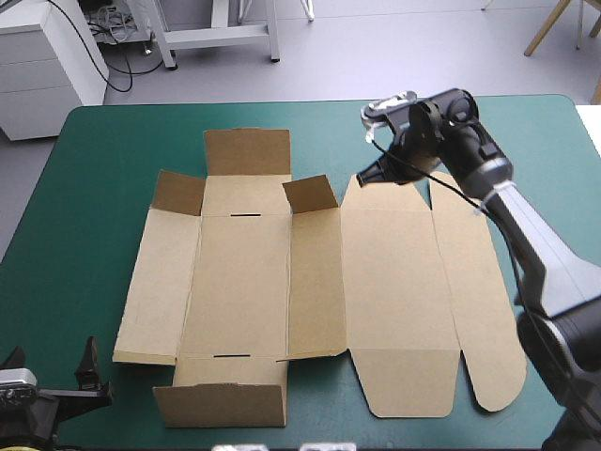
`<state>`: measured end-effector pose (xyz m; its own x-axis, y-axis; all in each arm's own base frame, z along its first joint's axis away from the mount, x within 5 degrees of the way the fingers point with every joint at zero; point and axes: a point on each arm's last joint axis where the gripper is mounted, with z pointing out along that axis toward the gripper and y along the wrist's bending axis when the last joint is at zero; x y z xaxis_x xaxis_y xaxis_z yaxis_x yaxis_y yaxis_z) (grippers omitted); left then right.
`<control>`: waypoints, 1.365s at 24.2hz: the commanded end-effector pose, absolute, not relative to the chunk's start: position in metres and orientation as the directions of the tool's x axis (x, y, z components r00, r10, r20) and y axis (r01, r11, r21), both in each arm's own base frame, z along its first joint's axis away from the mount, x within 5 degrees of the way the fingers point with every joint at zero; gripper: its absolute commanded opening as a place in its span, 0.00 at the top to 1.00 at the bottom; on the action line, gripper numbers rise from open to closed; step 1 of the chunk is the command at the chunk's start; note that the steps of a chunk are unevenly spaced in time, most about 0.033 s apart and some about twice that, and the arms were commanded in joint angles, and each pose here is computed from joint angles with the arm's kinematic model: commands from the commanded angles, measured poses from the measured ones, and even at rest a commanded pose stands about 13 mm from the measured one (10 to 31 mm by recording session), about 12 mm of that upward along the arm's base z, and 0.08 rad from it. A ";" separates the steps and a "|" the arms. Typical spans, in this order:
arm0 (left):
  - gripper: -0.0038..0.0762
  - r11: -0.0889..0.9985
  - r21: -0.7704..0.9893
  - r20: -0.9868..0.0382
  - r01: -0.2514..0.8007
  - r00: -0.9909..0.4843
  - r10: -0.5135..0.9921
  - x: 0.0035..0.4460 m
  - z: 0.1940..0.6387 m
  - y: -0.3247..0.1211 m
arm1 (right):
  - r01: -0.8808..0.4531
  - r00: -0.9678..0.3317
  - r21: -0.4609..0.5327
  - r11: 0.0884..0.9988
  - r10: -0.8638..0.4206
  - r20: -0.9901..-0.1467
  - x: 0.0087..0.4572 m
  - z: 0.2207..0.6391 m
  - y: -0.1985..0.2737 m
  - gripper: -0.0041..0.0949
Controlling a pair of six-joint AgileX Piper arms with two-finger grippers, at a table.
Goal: Fold the box
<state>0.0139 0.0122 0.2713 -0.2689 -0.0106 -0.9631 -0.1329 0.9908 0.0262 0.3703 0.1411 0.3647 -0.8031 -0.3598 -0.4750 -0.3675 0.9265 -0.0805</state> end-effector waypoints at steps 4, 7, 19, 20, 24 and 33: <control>0.15 0.994 0.056 -0.980 -0.097 -0.196 0.036 0.038 0.314 0.010 | -0.314 -0.713 -0.086 0.946 -0.294 -0.637 0.272 0.383 0.097 0.98; 0.15 0.994 0.064 -0.947 -0.088 -0.318 0.033 0.076 0.340 0.010 | -0.306 -0.691 -0.079 0.949 -0.279 -0.667 0.222 0.385 0.077 0.98; 0.15 0.991 -0.116 -0.607 -0.065 -0.785 -0.123 0.210 0.338 0.002 | -0.302 -0.588 -0.071 0.951 -0.244 -0.772 0.129 0.369 0.041 0.98; 0.15 0.984 -0.165 -0.578 -0.061 -0.803 -0.147 0.217 0.333 0.003 | -0.302 -0.578 -0.070 0.951 -0.241 -0.780 0.125 0.366 0.040 0.98; 0.15 0.934 -0.349 -0.512 -0.072 -0.821 -0.254 0.235 0.320 0.016 | -0.303 -0.536 -0.065 0.951 -0.227 -0.813 0.111 0.359 0.035 0.98; 0.15 0.898 -0.439 -0.311 0.006 -0.939 -0.146 0.236 0.281 0.062 | -0.294 -0.507 -0.110 0.949 -0.252 -0.824 0.090 0.346 0.023 0.98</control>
<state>0.2339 0.0578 0.2771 -0.9323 -0.1605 -0.3241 -0.0306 0.9280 -0.3714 0.0897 0.0253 0.3347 -0.5823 -0.2631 -0.7692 -0.3086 0.9469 -0.0903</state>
